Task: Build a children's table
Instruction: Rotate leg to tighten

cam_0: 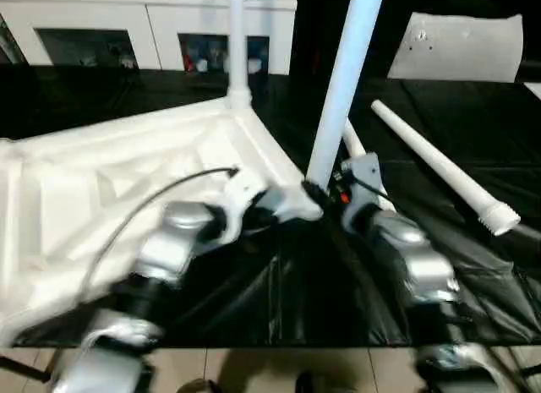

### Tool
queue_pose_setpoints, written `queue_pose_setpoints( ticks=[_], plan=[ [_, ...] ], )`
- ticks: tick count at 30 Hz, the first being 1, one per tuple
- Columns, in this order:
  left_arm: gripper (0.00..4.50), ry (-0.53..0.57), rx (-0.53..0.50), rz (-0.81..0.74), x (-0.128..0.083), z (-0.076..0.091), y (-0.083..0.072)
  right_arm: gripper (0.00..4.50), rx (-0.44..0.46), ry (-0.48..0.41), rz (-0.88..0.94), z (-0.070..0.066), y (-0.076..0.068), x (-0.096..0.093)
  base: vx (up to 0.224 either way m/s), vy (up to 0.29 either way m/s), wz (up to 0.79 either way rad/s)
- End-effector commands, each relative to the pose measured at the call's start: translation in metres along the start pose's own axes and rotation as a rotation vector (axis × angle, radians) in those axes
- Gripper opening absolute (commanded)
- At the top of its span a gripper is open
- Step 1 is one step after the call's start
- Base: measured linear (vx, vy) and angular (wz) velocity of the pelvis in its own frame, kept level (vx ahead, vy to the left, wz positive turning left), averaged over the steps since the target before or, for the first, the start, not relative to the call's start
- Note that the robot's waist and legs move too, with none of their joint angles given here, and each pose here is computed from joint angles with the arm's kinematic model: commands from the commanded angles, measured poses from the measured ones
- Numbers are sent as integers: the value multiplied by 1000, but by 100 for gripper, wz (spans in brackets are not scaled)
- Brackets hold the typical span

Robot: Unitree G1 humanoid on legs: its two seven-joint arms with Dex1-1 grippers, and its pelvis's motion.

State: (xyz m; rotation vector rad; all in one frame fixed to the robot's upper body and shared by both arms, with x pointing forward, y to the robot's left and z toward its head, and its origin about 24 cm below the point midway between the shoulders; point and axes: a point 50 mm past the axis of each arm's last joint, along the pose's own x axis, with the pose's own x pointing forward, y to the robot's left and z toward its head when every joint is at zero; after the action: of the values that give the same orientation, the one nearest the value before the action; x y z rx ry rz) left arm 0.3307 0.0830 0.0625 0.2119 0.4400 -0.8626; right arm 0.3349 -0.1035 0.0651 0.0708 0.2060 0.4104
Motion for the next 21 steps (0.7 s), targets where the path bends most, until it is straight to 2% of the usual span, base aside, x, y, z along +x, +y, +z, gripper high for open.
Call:
queue_pose_setpoints(
  ticks=[1,2,3,4,6,8,9,10,12,15,16,18,19,21],
  plan=[
    [0,-140,-18,78,15,35,-12,195,59,98,269,-23,75,12,0,0,0],
    [0,-135,-11,77,15,36,-12,195,62,83,262,-21,75,13,0,0,0],
    [0,-135,-11,77,15,36,-12,229,62,83,262,-21,75,13,0,0,0],
    [0,-117,26,70,14,34,-9,229,78,58,247,-19,71,13,0,0,0],
    [0,-110,37,70,13,34,-8,264,84,52,240,-18,70,12,0,0,0],
    [0,-92,59,41,7,28,-3,273,92,29,226,-16,60,8,0,0,0],
    [0,-87,78,24,3,25,-1,273,83,17,231,-16,55,6,0,0,0],
    [0,-77,96,6,-1,20,2,298,64,11,246,-15,50,2,0,0,0],
    [0,-67,102,2,-4,17,4,313,42,5,259,-15,46,0,0,0,0],
    [0,-54,133,-52,-15,7,10,341,0,-29,276,-8,25,-9,18,-11,1],
    [0,-54,133,-52,-15,7,10,352,0,-29,276,-8,25,-9,0,0,0],
    [0,-36,172,-117,-23,-2,13,362,-60,-51,313,0,8,-18,0,0,0],
    [0,-32,187,-132,-24,-4,14,385,-79,-53,325,2,4,-20,0,0,0],
    [0,-19,196,-150,-26,-7,15,394,-99,-52,350,4,0,-23,0,0,0]
  ],
)
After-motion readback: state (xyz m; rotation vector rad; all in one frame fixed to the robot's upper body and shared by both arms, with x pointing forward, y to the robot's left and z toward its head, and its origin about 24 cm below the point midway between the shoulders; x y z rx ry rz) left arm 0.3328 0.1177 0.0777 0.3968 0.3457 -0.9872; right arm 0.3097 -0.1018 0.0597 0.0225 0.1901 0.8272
